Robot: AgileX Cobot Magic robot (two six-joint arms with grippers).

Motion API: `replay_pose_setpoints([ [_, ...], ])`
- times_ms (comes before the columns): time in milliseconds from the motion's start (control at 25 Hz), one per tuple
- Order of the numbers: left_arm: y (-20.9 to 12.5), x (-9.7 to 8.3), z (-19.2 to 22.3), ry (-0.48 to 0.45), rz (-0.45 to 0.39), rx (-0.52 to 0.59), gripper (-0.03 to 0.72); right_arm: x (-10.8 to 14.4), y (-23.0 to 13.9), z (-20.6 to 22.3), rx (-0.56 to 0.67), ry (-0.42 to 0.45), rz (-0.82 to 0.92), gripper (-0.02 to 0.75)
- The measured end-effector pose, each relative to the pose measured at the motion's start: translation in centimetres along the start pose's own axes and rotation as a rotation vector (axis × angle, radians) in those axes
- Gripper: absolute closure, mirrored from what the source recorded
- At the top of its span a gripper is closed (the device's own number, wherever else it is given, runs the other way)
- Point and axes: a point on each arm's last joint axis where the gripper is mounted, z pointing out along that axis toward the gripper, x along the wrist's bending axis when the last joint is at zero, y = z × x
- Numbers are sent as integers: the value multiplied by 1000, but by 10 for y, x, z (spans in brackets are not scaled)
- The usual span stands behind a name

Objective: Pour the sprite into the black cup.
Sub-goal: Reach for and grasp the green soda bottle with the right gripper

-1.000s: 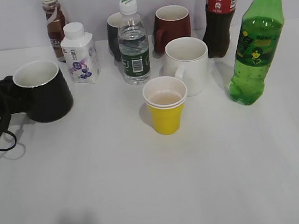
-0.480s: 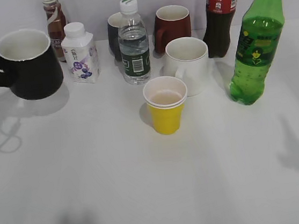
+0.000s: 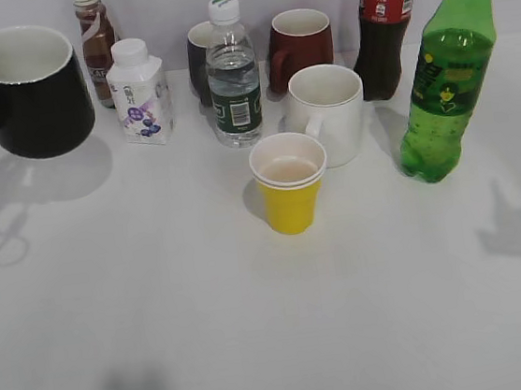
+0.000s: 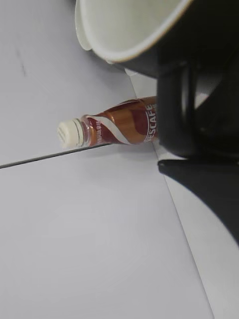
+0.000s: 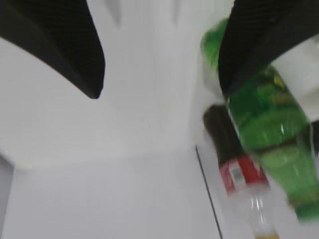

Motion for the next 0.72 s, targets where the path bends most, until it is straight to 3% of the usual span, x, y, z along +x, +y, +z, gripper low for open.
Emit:
replay_pose_setpoints([
  [200, 1, 0, -1, 0, 3, -2, 645, 18, -19, 19, -5, 188, -182, 195],
  [320, 1, 0, -1, 0, 3, -2, 645, 26, -30, 35, 31, 259, -196, 135],
  [480, 1, 0, -1, -3, 6, -2, 646, 31, -44, 66, 71, 304, -164, 76],
  [720, 8, -6, -3, -22, 18, -9, 647, 41, -58, 120, 115, 382, -129, 69],
])
